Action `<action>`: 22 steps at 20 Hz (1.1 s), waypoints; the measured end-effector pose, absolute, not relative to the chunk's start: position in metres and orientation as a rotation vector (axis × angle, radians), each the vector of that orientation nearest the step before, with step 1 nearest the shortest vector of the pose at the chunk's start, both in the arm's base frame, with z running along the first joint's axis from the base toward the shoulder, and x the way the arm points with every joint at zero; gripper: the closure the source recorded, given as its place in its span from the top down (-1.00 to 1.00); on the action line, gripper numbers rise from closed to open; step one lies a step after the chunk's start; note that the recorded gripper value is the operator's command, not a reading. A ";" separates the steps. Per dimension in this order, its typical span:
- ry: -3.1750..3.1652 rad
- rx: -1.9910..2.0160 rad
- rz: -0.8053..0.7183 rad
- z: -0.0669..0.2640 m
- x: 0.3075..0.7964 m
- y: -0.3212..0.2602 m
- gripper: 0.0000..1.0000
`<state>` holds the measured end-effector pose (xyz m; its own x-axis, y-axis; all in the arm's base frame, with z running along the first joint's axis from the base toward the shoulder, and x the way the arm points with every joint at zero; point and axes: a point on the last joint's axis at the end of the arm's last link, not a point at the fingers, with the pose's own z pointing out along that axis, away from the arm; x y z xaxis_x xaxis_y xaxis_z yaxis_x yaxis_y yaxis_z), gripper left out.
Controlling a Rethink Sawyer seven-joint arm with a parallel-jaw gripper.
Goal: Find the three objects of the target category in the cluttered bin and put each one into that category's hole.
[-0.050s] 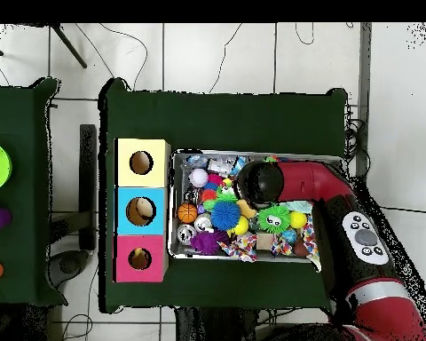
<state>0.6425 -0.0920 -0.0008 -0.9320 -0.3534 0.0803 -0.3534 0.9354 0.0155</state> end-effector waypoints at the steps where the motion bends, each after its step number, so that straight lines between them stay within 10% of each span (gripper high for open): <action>1: -3.008 0.550 -0.003 -0.002 0.642 -0.092 1.00; 22: -2.989 0.534 -0.009 -0.012 0.633 -0.096 1.00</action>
<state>0.6332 -0.0961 -0.0119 -0.9328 -0.3455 0.1024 -0.3449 0.9383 0.0242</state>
